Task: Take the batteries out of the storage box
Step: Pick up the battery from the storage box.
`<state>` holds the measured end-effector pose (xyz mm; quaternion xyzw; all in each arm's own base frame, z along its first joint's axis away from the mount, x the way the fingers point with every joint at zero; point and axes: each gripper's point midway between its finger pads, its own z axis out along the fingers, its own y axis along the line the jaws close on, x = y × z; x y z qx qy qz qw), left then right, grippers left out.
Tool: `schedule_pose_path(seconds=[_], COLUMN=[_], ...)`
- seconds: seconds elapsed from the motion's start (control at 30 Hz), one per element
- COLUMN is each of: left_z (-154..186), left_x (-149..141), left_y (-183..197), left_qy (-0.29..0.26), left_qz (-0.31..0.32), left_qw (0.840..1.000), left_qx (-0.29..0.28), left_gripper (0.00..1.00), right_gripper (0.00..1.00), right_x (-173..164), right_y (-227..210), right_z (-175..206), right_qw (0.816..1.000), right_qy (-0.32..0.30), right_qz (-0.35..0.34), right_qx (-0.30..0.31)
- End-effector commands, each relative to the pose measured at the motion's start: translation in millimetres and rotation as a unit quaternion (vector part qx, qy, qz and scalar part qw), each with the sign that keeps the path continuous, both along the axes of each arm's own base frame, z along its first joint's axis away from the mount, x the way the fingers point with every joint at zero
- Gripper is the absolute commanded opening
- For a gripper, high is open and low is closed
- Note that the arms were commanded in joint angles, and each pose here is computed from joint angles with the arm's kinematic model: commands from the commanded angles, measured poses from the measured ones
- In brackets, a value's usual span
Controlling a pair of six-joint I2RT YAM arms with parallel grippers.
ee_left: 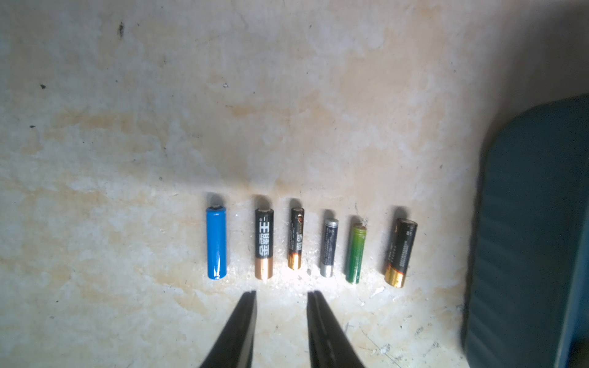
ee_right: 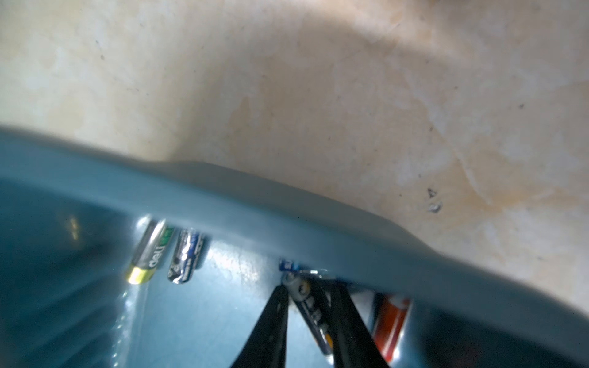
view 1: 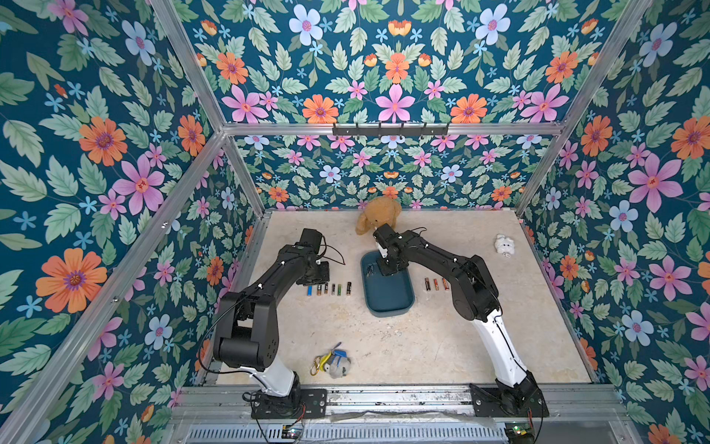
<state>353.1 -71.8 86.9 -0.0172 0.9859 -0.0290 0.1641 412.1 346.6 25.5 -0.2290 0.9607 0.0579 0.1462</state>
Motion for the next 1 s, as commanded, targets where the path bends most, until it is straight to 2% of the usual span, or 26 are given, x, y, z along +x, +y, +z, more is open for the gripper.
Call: schedule_pose_path(seconds=[0.0,0.17,0.3,0.63,0.97], left_z=[1,3,3,8,16], left_x=[0,1,1,4,1], left_y=[1,-1,-2,-6,-8], left_qy=[0.002,0.001,0.001,-0.003,-0.01], left_qz=[0.002,0.0,-0.002,-0.005,-0.004], left_qw=[1.0,1.0,1.0,1.0,1.0], left_qx=[0.002,0.002,0.002,0.003,0.003], left_gripper=[0.33,0.33,0.33,0.33,0.33], right_gripper=[0.31,0.35,0.36,0.19,0.13], right_x=[-16,-21,-22,-24,-22], right_y=[-7,-10,-11,-11,-5], right_z=[-5,-4,-5,-4,11], right_qw=[0.999,0.999,0.999,0.999,1.0], right_qy=[0.028,0.031,0.035,0.036,0.029], right_qz=[0.004,0.006,0.007,0.007,-0.001], right_qx=[-0.014,-0.02,-0.024,-0.016,0.005])
